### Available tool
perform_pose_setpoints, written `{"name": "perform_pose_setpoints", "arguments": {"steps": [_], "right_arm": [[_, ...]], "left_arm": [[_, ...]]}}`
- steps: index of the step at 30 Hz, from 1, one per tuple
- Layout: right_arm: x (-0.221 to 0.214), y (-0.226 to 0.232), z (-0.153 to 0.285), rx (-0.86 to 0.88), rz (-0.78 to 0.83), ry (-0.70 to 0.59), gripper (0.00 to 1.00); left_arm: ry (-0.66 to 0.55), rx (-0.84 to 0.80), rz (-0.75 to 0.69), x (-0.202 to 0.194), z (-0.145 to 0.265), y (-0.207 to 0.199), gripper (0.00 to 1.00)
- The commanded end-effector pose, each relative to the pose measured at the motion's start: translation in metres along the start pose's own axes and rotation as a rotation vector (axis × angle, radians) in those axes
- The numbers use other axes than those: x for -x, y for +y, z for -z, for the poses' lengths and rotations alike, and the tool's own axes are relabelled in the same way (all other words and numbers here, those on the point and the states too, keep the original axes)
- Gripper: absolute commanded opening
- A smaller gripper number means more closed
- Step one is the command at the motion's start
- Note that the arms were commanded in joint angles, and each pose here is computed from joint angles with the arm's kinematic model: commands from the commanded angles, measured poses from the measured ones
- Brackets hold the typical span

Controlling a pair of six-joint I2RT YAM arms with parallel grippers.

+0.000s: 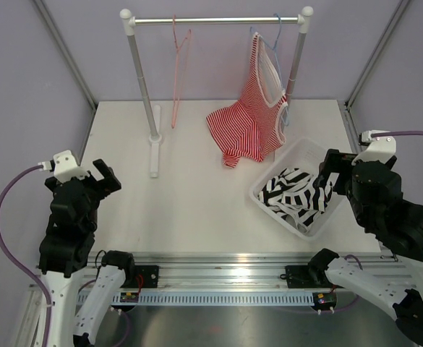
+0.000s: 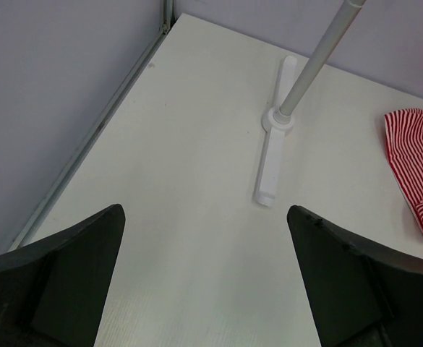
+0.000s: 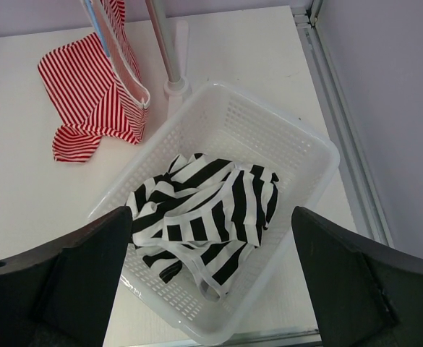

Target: Remove the tank top from the hanger

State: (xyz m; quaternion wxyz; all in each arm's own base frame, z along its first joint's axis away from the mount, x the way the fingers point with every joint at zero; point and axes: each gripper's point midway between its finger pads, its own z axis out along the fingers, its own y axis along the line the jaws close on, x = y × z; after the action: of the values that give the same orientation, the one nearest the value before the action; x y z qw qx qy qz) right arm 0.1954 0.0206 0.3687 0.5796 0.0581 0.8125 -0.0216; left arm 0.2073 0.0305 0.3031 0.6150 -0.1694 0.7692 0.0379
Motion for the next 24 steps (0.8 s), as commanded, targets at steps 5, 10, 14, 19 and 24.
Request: {"name": "perform_pose_setpoints", "arguments": {"steps": [5, 10, 14, 19, 24], "right_arm": [[0.001, -0.013, 0.011, 0.029, -0.018, -0.08, 1.0], [-0.002, -0.01, 0.012, 0.048, -0.025, -0.076, 0.99], [-0.004, -0.01, 0.011, 0.048, -0.034, -0.069, 0.99], [-0.009, -0.007, 0.009, 0.051, -0.042, -0.063, 0.99], [-0.013, -0.005, 0.007, 0.057, -0.046, -0.053, 1.0]], "left_arm": [[-0.062, -0.028, 0.04, -0.002, 0.006, 0.001, 0.99], [-0.064, -0.025, 0.039, 0.001, 0.007, 0.001, 0.99], [-0.074, -0.045, 0.044, 0.003, 0.008, -0.002, 0.99], [-0.089, -0.086, 0.045, 0.006, 0.013, -0.007, 0.99], [-0.095, -0.083, 0.047, 0.009, 0.014, -0.007, 0.99]]}}
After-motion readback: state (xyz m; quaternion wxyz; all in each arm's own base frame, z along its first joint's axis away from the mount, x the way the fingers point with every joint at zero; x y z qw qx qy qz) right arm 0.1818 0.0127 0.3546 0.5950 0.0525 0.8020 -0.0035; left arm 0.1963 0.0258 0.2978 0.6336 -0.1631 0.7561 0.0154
